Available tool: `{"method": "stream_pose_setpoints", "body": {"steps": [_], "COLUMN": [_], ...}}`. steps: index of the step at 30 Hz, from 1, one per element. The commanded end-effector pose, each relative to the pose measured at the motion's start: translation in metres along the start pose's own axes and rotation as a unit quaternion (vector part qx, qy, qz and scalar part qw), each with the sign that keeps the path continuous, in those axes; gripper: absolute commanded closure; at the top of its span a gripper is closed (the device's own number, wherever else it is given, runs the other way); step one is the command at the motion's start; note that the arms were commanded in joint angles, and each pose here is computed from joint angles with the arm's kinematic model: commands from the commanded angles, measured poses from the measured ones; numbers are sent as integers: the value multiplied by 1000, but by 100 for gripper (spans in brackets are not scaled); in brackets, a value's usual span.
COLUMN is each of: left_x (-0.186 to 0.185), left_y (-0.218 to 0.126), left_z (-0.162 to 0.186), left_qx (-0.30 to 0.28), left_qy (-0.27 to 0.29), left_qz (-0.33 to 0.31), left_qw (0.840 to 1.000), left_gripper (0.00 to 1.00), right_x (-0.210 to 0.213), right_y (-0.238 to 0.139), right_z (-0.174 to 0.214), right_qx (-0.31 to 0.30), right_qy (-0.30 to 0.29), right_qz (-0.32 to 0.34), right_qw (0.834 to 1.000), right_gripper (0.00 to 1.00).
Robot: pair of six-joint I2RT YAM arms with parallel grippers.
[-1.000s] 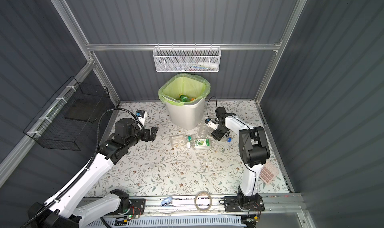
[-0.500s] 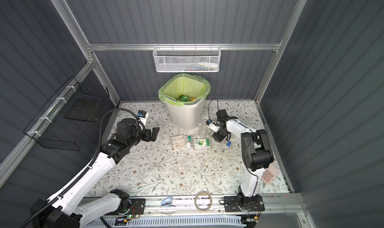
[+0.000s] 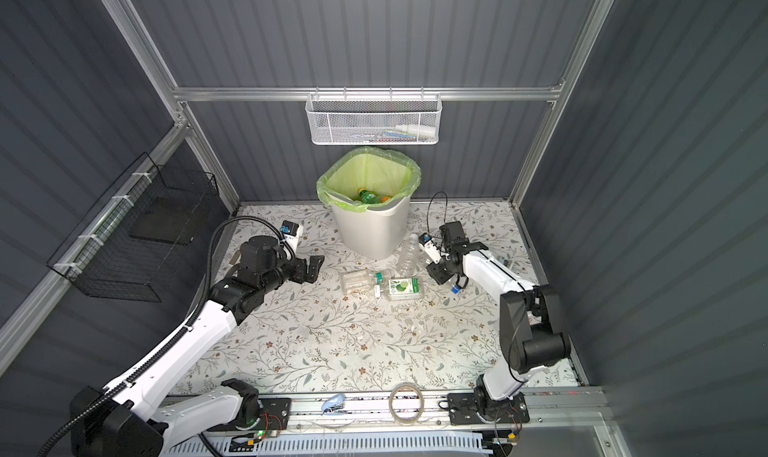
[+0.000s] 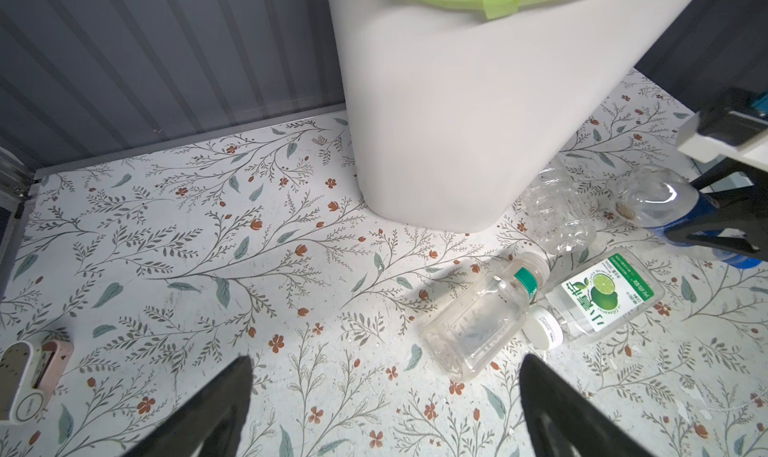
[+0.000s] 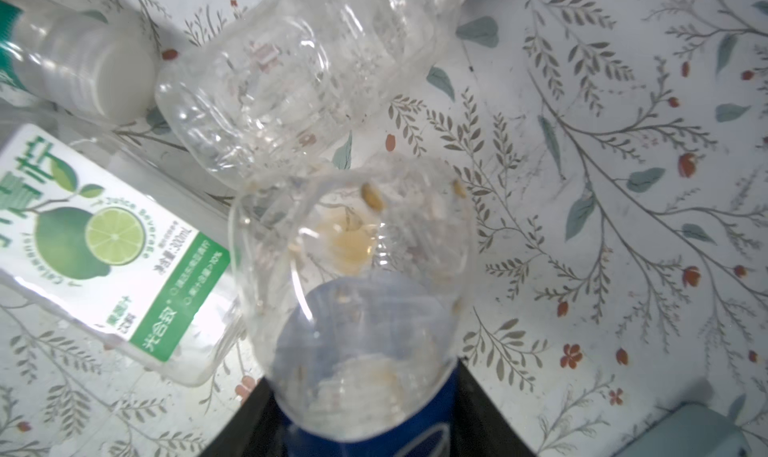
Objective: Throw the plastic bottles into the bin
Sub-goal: 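Carry the blue-label bottle over the bin with the right gripper and release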
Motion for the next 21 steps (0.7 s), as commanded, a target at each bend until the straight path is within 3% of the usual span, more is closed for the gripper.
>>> {"method": "stream_pose_setpoints", "body": {"steps": [1, 7, 13, 17, 21], "left_x": [-1, -4, -5, -6, -9], "left_y": [5, 7, 4, 4, 4], "left_z": [5, 9, 11, 12, 13], "left_qx": [0, -1, -7, -13, -20], "left_qy": [-12, -22, -26, -27, -35], "left_qz": [8, 12, 14, 17, 25], "left_qw": [1000, 1000, 1000, 999, 999], "left_gripper": [0, 0, 0, 0, 0], "right_x": [2, -5, -4, 13, 20], "right_y": [-21, -68, -133, -166, -192], "right_z": [-17, -28, -27, -21, -10], "right_qx": [-72, -211, -388, -465, -523], "right_qy": [57, 128, 183, 208, 223], "right_qz": [-7, 23, 12, -59, -81], "right_qw": [996, 969, 903, 859, 819], "right_gripper": [47, 46, 48, 48, 49]}}
Point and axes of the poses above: each gripper's point midway between its finger pads, its own y axis out along the fingers, its own x axis along the line the jaws close on, z = x × y, the point moved 3 cm from there along -y, back along the fingers, and after that the axes turned 15 degrees about y, right-handed, at the moved point
